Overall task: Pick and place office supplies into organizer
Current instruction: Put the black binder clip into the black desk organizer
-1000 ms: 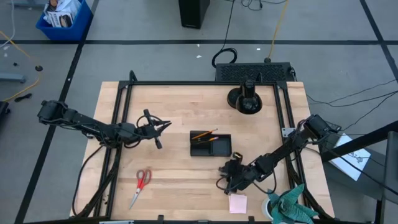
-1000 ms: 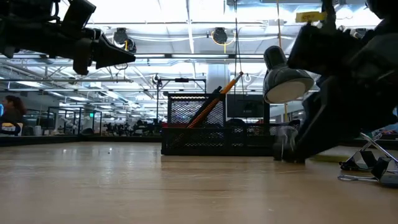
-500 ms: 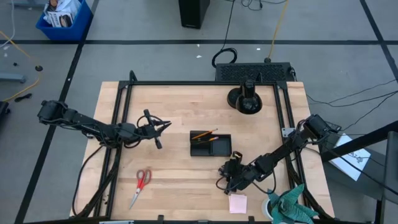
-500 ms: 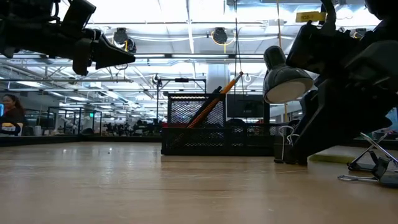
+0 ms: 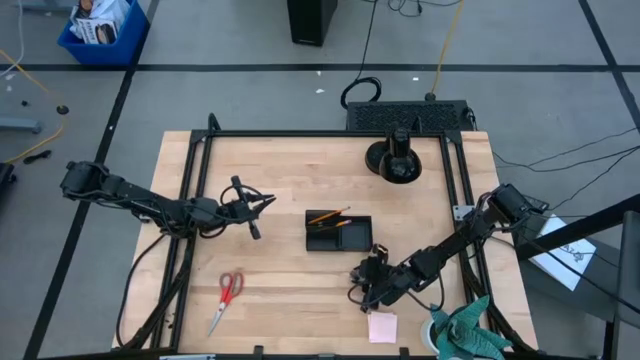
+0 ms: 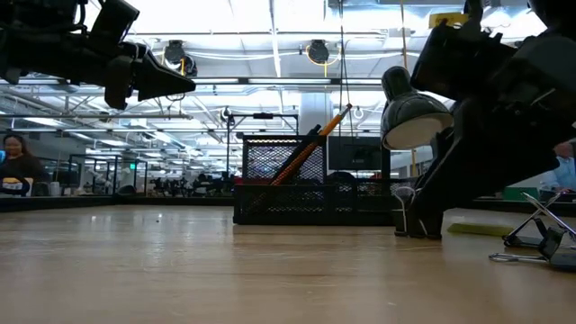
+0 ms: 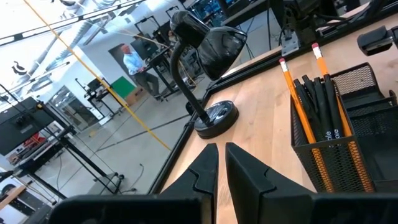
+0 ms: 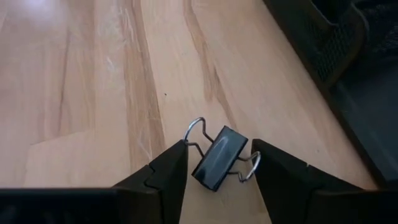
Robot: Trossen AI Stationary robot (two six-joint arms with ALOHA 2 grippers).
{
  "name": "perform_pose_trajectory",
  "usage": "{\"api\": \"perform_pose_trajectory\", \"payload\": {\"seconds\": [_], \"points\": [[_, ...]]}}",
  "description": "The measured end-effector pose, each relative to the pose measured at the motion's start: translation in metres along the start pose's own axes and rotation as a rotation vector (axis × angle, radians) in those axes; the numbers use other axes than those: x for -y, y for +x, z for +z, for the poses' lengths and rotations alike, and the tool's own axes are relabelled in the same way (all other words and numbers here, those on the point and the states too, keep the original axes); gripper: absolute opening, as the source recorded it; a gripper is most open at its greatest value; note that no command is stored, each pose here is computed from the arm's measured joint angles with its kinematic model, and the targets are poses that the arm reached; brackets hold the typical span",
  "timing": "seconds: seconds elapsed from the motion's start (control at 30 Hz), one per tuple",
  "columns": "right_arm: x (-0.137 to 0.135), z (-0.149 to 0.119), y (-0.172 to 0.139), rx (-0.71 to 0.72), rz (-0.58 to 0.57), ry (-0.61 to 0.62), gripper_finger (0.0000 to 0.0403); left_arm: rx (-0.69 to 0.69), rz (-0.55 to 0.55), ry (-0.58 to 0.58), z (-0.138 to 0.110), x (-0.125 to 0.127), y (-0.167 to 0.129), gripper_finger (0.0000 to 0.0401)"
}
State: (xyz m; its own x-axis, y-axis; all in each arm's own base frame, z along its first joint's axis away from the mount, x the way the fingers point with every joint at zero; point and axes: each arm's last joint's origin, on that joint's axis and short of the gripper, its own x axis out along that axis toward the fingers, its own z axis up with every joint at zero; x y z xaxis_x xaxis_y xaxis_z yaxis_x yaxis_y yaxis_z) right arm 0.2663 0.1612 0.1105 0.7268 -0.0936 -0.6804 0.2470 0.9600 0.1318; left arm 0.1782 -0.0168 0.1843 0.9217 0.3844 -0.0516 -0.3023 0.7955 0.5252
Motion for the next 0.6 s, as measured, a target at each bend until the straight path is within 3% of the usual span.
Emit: {"api": "perform_pose_trajectory", "payload": {"seconds": [0.13,0.6], "points": [[0.0008,0.0010,0.0000,0.029,-0.030,0.028,0.0151,-0.001,0.000,-0.003,0.0000,0.0000,0.0000,0.0037],[0.0039,0.0035,0.0012,0.017,-0.032,-0.018,0.0006,-0.061,0.030,0.025,-0.0044,0.0008,-0.0002,0.0037]]}}
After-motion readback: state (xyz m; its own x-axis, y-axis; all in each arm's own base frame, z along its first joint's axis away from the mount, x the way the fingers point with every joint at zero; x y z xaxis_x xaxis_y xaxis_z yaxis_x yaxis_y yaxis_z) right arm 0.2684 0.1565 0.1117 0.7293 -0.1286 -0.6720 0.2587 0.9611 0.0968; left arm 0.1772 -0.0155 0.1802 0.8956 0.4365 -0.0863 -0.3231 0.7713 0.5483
